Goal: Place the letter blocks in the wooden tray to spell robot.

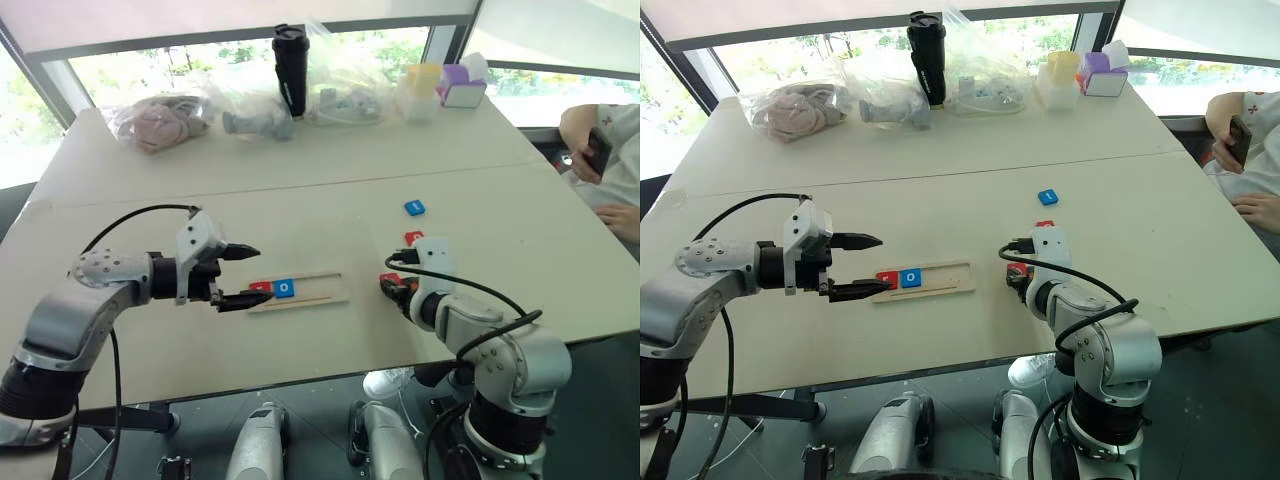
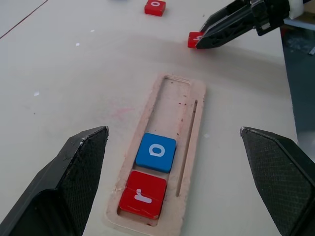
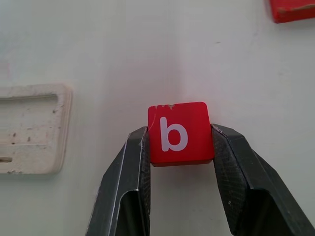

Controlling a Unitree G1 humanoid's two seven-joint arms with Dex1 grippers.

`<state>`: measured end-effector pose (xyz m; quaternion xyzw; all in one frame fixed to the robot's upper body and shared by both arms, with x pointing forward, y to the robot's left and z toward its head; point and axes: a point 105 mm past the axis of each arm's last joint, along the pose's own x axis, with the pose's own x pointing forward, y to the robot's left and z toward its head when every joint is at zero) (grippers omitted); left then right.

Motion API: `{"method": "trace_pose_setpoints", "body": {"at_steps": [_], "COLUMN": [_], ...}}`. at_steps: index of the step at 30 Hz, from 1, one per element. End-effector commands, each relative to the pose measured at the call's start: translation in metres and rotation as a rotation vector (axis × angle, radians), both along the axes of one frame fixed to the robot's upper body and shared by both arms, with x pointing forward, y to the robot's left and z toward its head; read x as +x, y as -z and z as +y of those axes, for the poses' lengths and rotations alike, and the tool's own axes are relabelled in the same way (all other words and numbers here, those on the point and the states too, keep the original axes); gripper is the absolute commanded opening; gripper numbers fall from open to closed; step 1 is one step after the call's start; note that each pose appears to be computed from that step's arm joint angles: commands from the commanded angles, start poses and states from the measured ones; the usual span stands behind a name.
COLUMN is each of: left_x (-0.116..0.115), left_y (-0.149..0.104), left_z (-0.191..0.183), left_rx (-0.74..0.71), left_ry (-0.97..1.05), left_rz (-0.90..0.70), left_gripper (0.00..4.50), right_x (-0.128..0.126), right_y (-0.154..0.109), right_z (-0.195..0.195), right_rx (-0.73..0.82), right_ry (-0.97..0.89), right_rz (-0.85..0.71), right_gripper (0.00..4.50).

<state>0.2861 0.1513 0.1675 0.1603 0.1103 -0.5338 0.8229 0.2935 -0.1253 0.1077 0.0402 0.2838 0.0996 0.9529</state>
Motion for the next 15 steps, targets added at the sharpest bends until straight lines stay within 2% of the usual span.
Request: {"method": "trace_pose_setpoints", "body": {"at_steps": [1,3,4,6,8,11,13,15], "left_x": [-0.001,-0.001,-0.001,-0.001,-0.001,-0.001,-0.002,-0.006], "left_y": [-0.006,-0.005,-0.004,-0.002,-0.001,0.0,0.001,0.003], "left_z": [0.0,0.001,0.002,0.004,0.005,0.007,0.007,0.007], "left_rx": [0.008,0.012,0.015,0.018,0.019,0.023,0.028,0.041], "left_ry": [0.012,0.007,0.003,-0.005,-0.01,-0.008,0.002,0.023], "left_rz": [-0.034,-0.034,-0.033,-0.03,-0.027,-0.02,-0.014,0.003], "left_gripper": [4.5,4.5,4.5,4.5,4.5,4.5,4.5,4.5], "right_x": [-0.001,0.0,0.0,0.001,-0.006,-0.013,-0.023,-0.023], "right_y": [-0.007,-0.009,-0.011,-0.025,-0.05,-0.078,-0.079,-0.07], "right_z": [0.003,0.002,0.002,-0.005,-0.006,-0.021,-0.034,-0.047], "right_rx": [0.01,0.009,0.01,-0.041,-0.105,-0.148,-0.162,-0.152], "right_ry": [0.002,0.008,-0.012,-0.077,-0.32,-0.576,-0.764,-0.844], "right_rz": [-0.032,-0.036,-0.045,-0.095,-0.192,-0.315,-0.318,-0.287], "right_gripper": [3.17,4.22,4.49,4.49,4.49,4.49,4.49,4.49]}}
